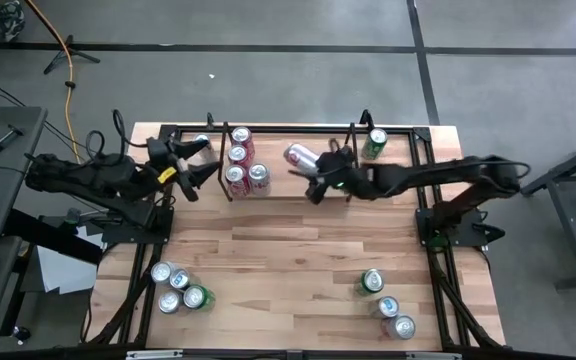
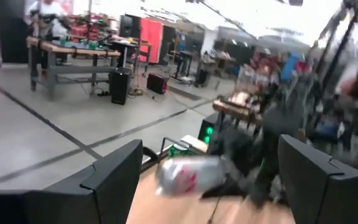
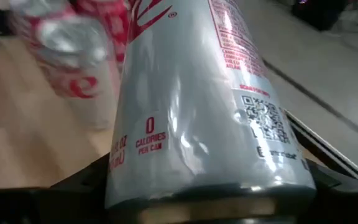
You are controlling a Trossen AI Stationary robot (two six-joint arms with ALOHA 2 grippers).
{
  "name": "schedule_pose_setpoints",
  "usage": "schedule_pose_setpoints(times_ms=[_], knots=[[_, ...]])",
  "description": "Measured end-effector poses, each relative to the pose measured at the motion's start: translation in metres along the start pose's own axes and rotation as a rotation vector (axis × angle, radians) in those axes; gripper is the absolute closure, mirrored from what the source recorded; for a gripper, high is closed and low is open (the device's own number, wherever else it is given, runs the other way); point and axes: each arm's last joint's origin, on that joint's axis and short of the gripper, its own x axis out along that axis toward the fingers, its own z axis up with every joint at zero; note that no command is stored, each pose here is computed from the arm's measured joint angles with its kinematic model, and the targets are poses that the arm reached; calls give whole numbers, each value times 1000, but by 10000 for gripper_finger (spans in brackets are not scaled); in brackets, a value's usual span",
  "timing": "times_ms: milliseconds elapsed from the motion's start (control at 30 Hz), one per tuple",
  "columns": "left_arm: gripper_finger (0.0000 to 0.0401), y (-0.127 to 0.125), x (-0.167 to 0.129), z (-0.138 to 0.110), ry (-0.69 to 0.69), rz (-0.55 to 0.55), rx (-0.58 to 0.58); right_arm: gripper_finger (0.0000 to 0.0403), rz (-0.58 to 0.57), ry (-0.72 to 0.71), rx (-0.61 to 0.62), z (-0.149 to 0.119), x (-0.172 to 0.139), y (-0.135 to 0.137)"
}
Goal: Place canned beverage on shelf
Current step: Put the top silver soda can on the shelf aligned with the other silver soda can
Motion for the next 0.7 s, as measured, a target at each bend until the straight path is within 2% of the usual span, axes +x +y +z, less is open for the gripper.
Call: schedule_pose_setpoints(times_ms=[167, 300, 433, 700], knots=[[110, -16, 16, -15, 72, -54, 111, 122, 183, -127, 71, 25, -42, -11], [110, -31, 33, -28, 100, -94, 128, 122, 347, -251, 111, 39, -62, -5], [106, -42, 52, -33, 71, -144, 85, 122, 510, -352, 119, 47, -75, 8], [86, -49, 76, -32, -22, -278, -71, 122, 587, -443, 109, 51, -88, 21]])
